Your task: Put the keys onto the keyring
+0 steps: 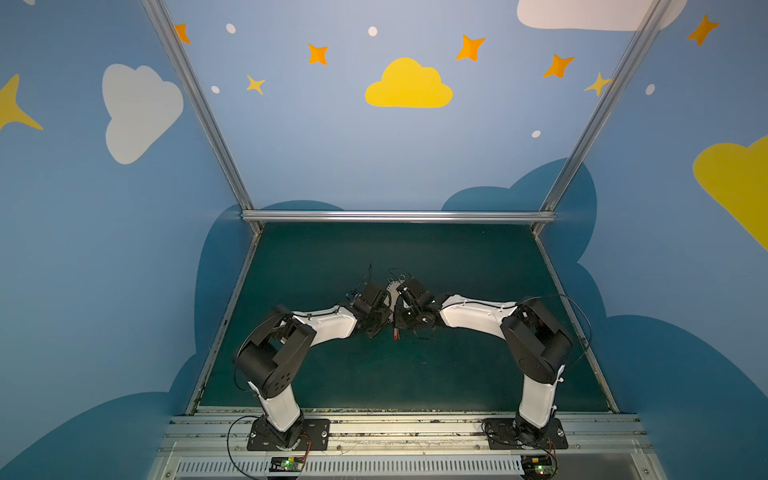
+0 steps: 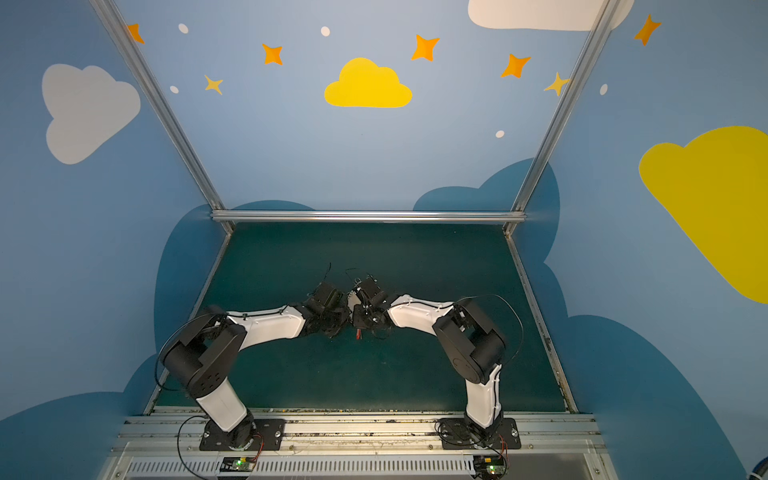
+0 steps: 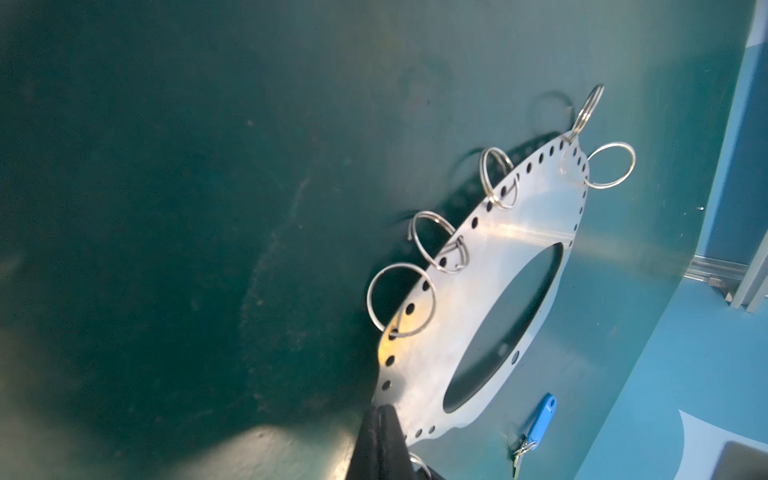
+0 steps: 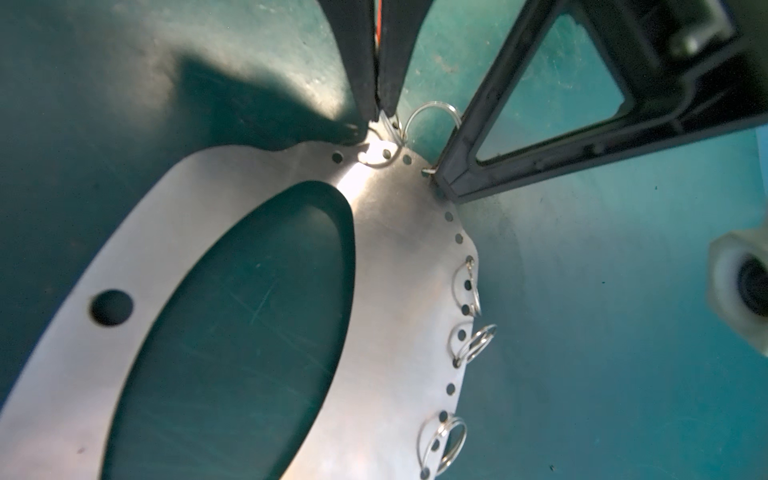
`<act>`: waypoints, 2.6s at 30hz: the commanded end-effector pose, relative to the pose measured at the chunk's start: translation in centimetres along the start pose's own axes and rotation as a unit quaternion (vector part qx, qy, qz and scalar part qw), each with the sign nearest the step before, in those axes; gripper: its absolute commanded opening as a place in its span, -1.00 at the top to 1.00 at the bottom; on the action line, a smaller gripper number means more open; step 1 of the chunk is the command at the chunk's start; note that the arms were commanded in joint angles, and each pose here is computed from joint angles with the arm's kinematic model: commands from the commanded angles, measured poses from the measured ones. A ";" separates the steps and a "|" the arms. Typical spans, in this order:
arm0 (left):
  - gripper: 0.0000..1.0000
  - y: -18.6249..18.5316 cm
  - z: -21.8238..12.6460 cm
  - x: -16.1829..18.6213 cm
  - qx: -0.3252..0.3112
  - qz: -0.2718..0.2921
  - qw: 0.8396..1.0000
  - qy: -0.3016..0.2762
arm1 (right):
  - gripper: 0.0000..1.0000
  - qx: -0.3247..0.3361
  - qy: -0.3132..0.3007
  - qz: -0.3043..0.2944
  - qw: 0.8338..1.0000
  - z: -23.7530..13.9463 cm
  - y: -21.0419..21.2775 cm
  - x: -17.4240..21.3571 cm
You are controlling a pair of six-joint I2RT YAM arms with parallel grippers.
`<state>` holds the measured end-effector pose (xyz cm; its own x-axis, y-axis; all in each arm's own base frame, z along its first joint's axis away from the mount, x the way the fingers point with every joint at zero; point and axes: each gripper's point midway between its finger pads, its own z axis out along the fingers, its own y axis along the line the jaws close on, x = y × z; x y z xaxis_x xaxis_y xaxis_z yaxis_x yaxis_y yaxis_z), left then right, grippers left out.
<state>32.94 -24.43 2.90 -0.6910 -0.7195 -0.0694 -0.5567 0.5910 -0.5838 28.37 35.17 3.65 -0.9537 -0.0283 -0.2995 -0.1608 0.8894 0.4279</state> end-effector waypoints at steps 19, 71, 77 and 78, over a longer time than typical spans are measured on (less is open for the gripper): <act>0.93 -1.2 -1.1 -1.0 0.032 -0.020 0.999 -0.031 | 1.00 -0.043 0.057 -0.046 0.996 1.0 2.2 1.9; 0.93 -0.6 -0.3 -0.1 0.033 -0.018 0.999 -0.012 | 1.00 -0.023 0.030 -0.032 0.999 0.7 1.4 0.7; 0.93 -0.9 -0.5 -0.4 0.043 -0.023 0.999 -0.020 | 1.00 -0.040 0.041 -0.046 0.997 0.8 2.3 1.1; 0.93 -0.9 -0.5 -0.4 0.044 -0.025 0.998 -0.020 | 1.00 -0.041 0.043 -0.046 0.997 0.9 2.3 1.2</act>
<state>32.94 -23.85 3.32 -0.6477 -0.7584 -0.0732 -0.5649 0.5425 -0.6218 28.25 36.21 3.70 -0.9513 -0.0932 -0.2937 -0.2228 0.8665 0.4466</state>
